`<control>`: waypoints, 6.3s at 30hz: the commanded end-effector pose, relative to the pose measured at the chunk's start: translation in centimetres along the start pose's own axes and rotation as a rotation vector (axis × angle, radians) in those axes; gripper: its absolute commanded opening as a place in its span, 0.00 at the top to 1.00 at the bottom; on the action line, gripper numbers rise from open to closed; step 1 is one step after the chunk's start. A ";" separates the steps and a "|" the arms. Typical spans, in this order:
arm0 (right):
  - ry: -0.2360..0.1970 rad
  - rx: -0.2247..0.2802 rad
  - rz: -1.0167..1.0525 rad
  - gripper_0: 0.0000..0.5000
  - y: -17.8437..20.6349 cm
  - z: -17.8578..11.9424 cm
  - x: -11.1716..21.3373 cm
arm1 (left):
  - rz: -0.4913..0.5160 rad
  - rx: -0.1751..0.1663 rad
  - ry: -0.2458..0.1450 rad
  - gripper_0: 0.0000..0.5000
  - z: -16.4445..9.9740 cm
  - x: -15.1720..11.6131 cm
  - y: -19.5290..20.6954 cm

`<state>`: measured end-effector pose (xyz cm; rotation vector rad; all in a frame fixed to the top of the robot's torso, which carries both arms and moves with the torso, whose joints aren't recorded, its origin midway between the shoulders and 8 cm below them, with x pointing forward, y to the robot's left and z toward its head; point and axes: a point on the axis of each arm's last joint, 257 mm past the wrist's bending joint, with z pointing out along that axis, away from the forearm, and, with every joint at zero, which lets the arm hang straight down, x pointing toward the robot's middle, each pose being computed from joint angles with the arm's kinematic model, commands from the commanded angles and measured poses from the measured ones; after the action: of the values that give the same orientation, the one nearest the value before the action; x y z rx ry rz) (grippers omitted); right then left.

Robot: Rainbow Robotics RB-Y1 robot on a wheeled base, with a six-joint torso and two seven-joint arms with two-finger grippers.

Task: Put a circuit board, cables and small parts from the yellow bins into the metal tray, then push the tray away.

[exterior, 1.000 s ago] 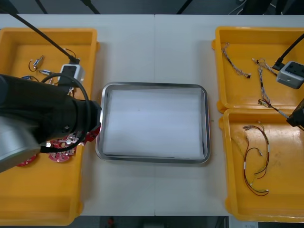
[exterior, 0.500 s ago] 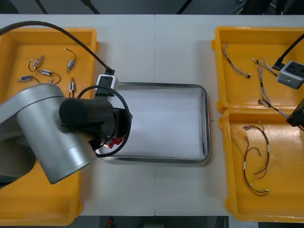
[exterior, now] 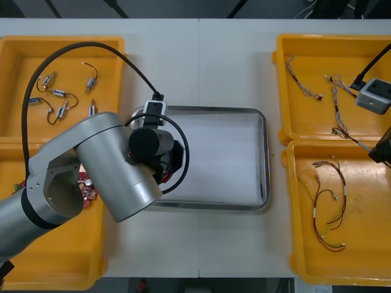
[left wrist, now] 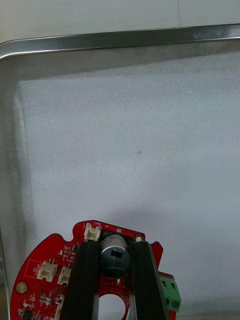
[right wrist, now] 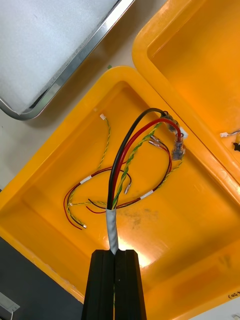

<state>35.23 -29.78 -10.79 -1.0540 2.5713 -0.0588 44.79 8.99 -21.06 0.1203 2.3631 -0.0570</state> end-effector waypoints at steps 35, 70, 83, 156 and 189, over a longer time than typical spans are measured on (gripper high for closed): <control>-0.023 0.021 0.014 1.00 -0.4 -0.6 -0.9 | -0.055 0.015 -0.029 0.62 2.9 0.6 -1.3; -0.009 -0.005 0.025 1.00 0.0 0.4 -0.6 | -0.056 -0.016 -0.065 0.00 -8.5 -8.6 6.8; -0.047 0.003 -0.122 1.00 2.8 1.1 -3.8 | -0.122 -0.006 0.001 0.00 -14.7 -13.4 15.1; -0.155 -0.077 -0.821 0.00 17.2 18.4 -17.7 | -1.625 -0.268 -0.167 0.00 0.5 -17.4 36.8; -0.091 0.011 0.293 0.00 -1.1 2.6 -12.4 | -1.580 -0.292 -0.146 0.00 5.6 -13.7 37.9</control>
<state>44.62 -18.99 -10.82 -0.8324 2.5960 0.0852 60.98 46.33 -17.69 -1.8157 1.7271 -0.4128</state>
